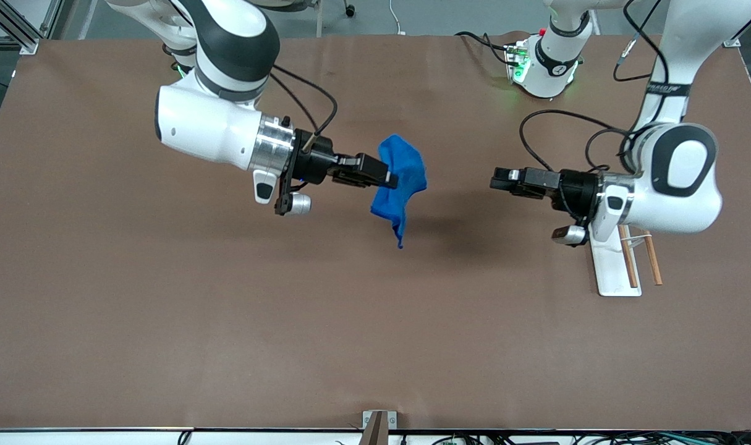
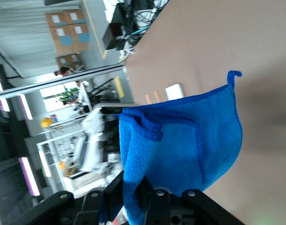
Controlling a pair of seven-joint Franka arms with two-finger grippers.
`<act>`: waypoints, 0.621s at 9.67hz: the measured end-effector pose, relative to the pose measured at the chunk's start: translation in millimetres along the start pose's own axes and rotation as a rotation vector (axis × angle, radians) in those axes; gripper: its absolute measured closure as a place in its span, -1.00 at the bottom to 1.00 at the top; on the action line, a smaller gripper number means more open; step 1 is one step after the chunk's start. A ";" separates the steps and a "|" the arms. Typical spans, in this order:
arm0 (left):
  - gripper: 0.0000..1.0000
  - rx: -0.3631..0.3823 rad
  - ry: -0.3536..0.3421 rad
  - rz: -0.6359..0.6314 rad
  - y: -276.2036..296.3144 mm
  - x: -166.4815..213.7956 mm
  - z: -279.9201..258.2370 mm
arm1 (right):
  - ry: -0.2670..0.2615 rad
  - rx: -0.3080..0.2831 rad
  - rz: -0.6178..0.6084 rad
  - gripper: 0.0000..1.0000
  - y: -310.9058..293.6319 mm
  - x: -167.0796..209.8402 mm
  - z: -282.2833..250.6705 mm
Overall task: Right arm passes towel to left arm to hang
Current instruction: 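Carry the towel toward the left gripper while the left gripper approaches it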
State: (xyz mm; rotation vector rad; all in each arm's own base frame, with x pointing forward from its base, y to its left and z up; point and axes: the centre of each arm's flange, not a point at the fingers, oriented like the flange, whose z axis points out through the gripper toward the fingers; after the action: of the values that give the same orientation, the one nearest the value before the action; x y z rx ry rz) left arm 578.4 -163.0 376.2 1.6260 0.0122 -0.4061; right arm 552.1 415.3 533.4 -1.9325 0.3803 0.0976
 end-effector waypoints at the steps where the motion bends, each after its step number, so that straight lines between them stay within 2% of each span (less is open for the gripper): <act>1: -1.00 -0.064 -0.008 0.034 -23.8 10.2 14.2 | -0.013 0.049 0.026 0.74 -13.1 -7.0 -0.9; 3: -1.00 -0.186 -0.017 0.074 -70.3 26.6 45.9 | -0.026 0.120 0.066 0.74 -31.2 -12.5 -6.1; 6: -1.00 -0.383 -0.065 0.069 -73.2 28.0 89.7 | -0.022 0.139 0.073 0.74 -35.9 -20.3 -2.8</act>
State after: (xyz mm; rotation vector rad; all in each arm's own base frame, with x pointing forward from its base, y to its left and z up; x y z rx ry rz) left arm 563.7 -248.6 294.6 1.2319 -0.0143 -0.3777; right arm 543.7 429.3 571.4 -1.7796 0.4319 0.1358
